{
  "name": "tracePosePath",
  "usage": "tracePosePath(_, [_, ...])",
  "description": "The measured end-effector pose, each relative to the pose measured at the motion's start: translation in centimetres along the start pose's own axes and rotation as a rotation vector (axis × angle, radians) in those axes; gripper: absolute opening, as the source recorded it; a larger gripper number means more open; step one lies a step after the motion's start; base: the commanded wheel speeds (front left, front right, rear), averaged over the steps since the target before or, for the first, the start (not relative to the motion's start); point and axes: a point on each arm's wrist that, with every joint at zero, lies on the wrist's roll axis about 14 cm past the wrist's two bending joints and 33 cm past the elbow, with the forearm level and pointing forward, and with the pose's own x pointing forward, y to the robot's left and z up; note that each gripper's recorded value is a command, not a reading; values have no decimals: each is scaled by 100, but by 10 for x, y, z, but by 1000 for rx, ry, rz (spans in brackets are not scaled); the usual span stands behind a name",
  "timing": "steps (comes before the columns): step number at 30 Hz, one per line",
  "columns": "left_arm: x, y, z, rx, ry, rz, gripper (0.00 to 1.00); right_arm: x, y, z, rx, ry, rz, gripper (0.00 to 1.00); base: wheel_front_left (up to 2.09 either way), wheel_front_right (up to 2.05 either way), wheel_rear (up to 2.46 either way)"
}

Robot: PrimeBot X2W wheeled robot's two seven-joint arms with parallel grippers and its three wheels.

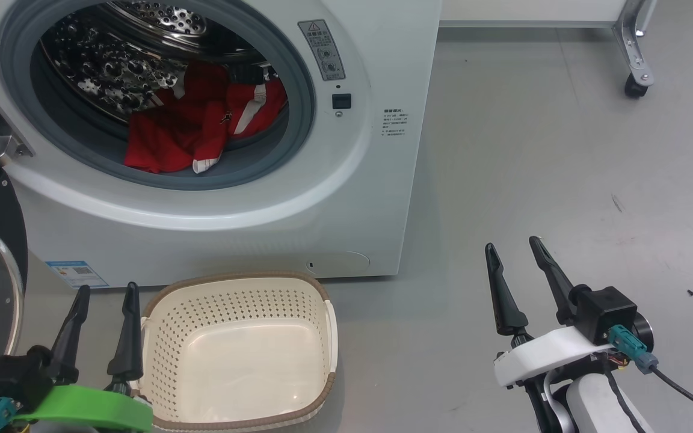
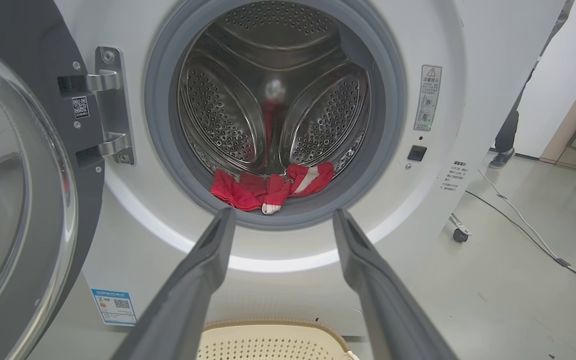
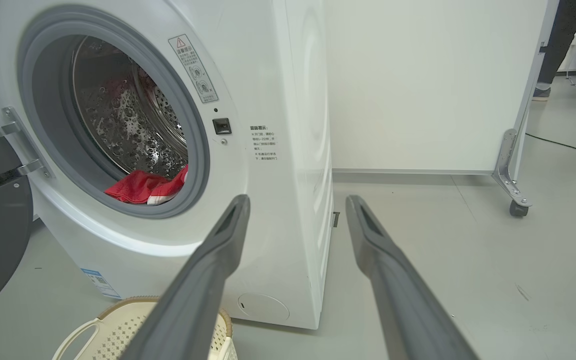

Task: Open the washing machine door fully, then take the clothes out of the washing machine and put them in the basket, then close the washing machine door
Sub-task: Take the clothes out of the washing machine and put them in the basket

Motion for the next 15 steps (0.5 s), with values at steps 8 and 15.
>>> tracePosePath(8, [0, 0, -1, 0, 3, -1, 100, 0, 0, -1, 0, 2, 1, 100, 0, 0, 0])
tracePosePath(15, [0, -1, -1, 0, 2, -2, 100, 0, 0, 0, 0, 0, 1, 100, 0, 0, 0])
